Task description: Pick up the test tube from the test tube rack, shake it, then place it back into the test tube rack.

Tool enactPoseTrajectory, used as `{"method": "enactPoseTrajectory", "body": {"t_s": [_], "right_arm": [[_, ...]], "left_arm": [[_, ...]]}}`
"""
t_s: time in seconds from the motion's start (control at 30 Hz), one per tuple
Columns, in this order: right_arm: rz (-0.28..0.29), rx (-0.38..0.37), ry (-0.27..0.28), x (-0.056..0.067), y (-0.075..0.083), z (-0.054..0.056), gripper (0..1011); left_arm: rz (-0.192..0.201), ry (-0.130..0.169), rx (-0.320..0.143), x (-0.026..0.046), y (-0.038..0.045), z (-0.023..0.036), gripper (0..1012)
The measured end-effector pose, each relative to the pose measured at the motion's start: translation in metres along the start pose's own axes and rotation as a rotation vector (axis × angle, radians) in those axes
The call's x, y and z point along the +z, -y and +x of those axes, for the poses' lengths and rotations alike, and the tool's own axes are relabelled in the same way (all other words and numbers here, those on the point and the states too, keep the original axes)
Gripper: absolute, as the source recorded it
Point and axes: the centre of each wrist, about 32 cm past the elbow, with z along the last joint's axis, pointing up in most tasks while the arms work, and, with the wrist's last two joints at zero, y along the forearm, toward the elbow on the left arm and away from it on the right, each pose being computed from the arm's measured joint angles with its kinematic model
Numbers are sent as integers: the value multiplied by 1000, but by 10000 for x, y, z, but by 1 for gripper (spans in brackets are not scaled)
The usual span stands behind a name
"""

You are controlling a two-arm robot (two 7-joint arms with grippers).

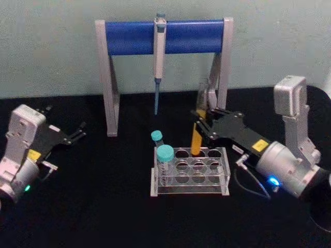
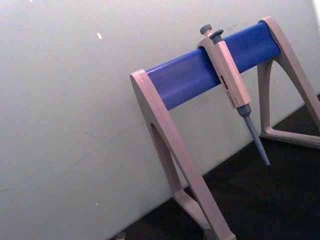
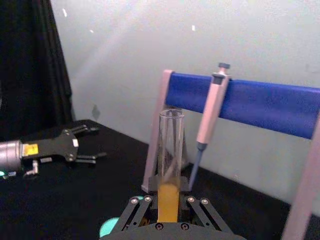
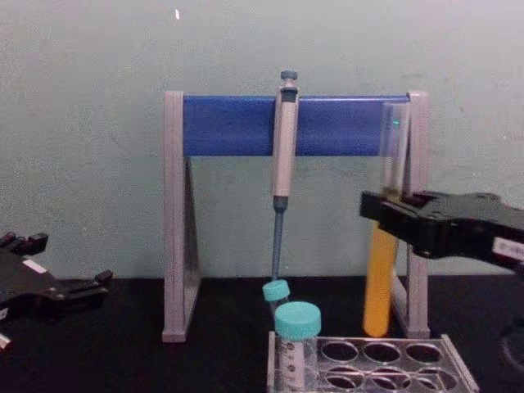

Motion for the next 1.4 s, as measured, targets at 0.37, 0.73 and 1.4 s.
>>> {"method": "enactPoseTrajectory", "body": {"t_s": [0.37,0.73,1.4], "right_arm": [[28,6,2,-3,-317,61,226],[34,-74,25,18,-394,230,226],[28,-125,32,25,-299,314,225]], "left_arm": [[0,0,0,0,0,0,1001],[0,0,0,0,0,0,1001],[0,0,0,0,0,0,1001]]}}
